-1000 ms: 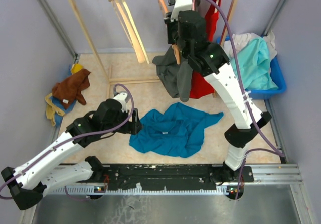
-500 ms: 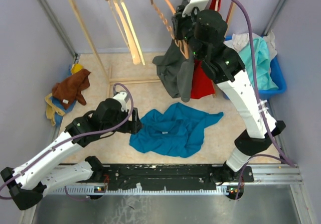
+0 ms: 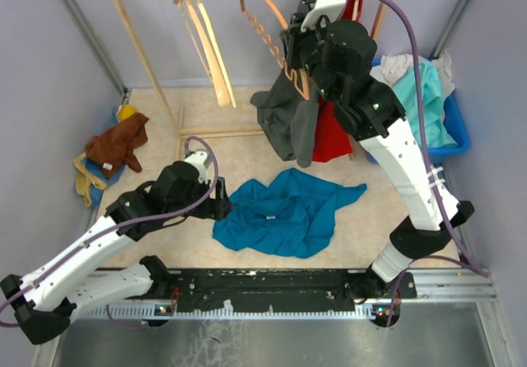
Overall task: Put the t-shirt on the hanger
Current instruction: Pick up the hanger from the clothesline.
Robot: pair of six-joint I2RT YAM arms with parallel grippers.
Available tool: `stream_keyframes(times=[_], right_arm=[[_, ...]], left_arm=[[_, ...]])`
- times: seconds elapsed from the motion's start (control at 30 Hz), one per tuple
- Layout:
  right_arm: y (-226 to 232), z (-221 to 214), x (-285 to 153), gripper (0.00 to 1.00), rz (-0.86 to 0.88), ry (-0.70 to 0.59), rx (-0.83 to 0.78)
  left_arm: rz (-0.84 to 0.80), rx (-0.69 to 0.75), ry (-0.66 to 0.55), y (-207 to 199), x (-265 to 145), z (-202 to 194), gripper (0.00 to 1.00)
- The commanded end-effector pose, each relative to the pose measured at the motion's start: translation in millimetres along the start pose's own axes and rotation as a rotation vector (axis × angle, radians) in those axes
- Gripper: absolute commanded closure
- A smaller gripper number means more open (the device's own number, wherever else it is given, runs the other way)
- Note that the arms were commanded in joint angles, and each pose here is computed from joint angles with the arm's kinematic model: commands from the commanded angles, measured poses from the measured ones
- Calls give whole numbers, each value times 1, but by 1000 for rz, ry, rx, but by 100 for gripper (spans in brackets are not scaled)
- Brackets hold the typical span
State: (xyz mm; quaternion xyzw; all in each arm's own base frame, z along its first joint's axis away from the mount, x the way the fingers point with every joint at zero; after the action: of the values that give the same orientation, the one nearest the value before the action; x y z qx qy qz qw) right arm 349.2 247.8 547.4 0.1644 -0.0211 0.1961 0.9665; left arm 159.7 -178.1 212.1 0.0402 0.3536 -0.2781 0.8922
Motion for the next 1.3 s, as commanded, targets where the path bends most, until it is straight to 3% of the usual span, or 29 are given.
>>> stream_keyframes(times=[0.0, 0.63, 0.93, 1.27], right_arm=[[4, 51, -36, 100, 61, -114, 76], [-27, 4, -164, 100, 138, 107, 173], [-50, -39, -225, 100, 129, 258, 217], [-62, -70, -281, 100, 169, 369, 269]], left_arm=[[4, 1, -28, 1, -7, 9, 17], [0, -26, 28, -3, 16, -1, 17], [18, -31, 184, -8, 57, -23, 18], [87, -23, 272, -5, 92, -44, 22]])
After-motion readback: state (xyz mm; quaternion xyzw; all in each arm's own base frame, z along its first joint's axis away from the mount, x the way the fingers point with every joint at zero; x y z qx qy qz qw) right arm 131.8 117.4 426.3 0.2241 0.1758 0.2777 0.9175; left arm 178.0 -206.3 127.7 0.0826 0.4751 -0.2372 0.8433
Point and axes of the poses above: each gripper's point midway between its finger pads, its own x axis out along the fingers, its own y axis along the line the jaws close on, z = x × y, the point moved 2 cm from there along -x, back along the fingers, and after that the axes turned 15 degrees about x, right-handed, at the moved point
